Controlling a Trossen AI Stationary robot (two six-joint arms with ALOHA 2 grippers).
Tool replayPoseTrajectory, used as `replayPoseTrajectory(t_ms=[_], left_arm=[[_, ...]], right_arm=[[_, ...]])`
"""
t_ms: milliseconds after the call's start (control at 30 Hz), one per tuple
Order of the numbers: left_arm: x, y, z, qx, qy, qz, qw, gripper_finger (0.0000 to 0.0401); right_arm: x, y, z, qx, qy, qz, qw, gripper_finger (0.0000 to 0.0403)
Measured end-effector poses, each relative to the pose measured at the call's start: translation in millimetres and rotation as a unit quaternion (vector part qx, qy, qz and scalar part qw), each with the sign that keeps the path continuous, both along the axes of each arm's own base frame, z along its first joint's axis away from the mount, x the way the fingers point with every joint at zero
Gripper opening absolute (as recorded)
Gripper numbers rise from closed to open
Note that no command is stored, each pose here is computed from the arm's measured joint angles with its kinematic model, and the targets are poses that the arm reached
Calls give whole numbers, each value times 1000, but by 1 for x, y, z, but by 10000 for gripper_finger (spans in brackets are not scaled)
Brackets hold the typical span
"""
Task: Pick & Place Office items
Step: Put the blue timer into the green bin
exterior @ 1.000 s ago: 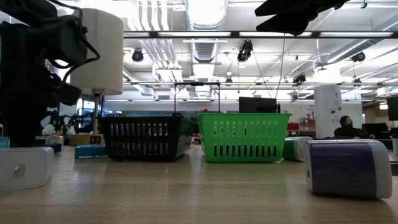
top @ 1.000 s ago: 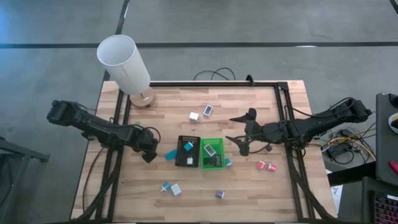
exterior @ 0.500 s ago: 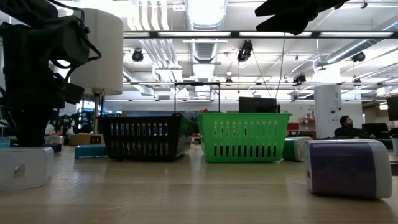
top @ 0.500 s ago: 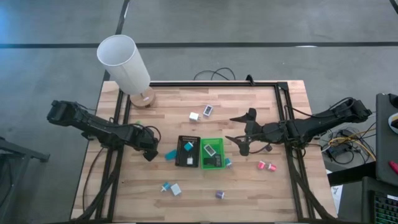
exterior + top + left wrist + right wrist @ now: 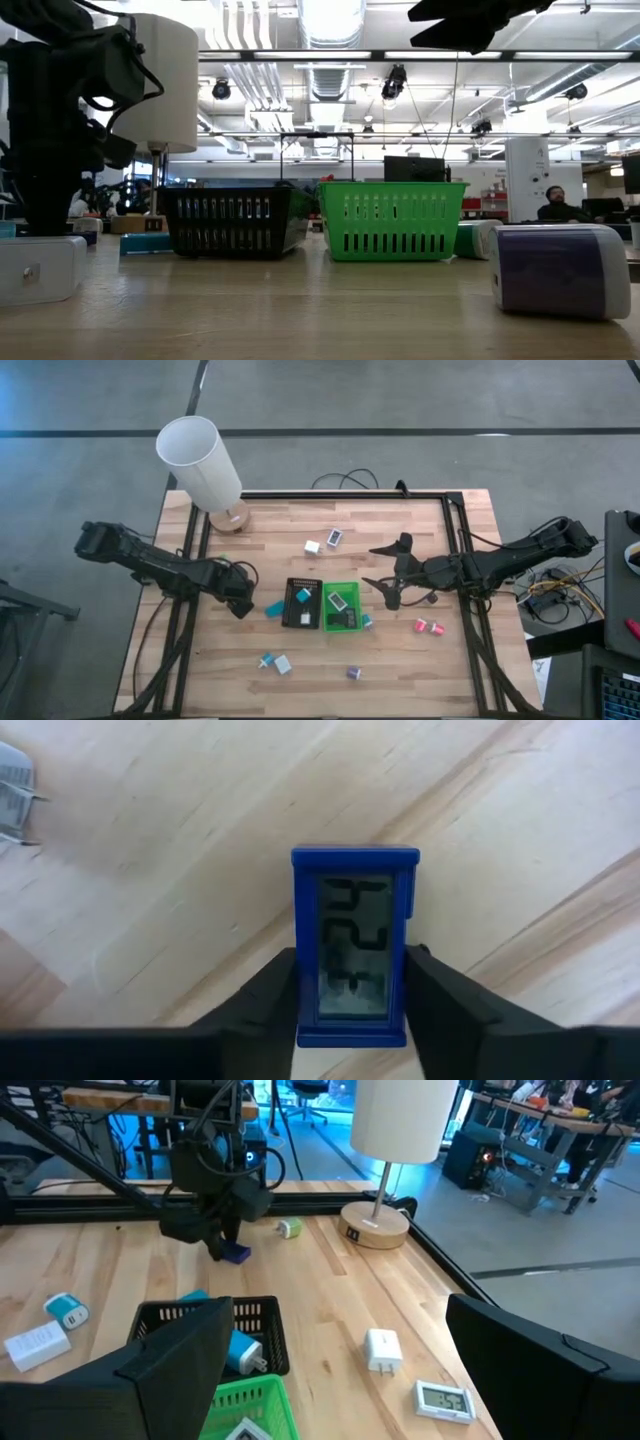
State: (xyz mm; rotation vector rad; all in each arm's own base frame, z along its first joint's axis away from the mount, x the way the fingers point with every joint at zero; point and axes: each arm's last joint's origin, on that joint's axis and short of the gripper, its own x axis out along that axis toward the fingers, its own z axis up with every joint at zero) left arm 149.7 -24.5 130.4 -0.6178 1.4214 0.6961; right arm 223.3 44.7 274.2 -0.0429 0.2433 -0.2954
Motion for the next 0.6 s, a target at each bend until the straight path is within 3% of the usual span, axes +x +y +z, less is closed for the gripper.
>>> replayPoseTrajectory(t_ms=[467,600], left_arm=[[2,1,7,-45,22,-66,997,141],[17,2,23,-72,-16,-98,992,141]], right_arm=[[-2,-1,-9,-5,17,-1,1000,366],[-2,-1,-12,-14,24,1,1000,366]])
